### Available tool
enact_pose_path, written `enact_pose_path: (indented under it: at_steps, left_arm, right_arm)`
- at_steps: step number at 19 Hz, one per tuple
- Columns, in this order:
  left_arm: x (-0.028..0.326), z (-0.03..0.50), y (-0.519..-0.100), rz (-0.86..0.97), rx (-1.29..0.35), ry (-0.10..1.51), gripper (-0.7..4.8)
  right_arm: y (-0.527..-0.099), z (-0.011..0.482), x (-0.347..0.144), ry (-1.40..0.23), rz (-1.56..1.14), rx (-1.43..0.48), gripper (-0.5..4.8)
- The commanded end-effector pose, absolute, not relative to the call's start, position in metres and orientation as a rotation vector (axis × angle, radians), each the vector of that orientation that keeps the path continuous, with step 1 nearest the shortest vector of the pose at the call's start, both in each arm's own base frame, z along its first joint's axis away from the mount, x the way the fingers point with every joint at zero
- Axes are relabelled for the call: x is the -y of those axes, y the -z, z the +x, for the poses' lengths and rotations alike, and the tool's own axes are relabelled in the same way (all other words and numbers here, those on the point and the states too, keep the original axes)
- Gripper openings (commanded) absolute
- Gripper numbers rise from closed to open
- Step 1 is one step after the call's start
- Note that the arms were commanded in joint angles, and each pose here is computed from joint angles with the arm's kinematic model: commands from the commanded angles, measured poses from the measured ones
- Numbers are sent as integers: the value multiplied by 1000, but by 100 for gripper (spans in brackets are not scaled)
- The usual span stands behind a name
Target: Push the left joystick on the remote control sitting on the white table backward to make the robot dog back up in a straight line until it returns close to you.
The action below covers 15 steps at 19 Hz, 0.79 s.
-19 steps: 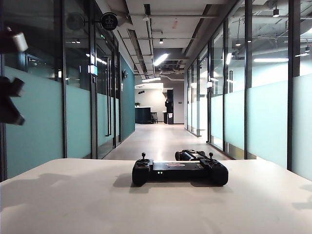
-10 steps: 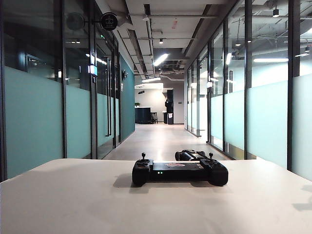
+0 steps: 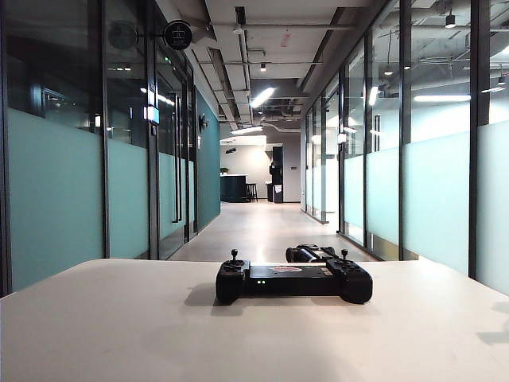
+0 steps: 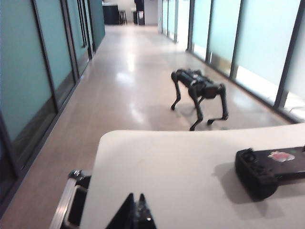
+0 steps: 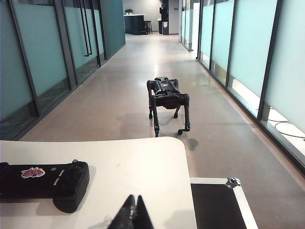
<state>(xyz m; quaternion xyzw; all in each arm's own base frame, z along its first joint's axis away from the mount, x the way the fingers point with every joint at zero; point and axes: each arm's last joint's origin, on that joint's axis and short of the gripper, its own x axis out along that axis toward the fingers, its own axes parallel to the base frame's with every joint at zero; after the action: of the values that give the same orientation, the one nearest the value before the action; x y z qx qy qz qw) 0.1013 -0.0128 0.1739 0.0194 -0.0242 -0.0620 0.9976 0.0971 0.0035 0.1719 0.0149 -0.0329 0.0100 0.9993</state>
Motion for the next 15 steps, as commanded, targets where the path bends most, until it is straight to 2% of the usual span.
enact_pose_path:
  at_steps: [1,8,15]
  left_arm:
    - [12,97,-169,26,37,117,-5]
    - [10,97,-164,27,-9,39,-5]
    - [10,97,-164,27,-10,42,-5]
  right_arm:
    - [-170,97,-4,-22,28,70,-6]
    - [-170,97,-4,-22,28,69,-6]
    - [-170,97,-4,-22,28,70,-6]
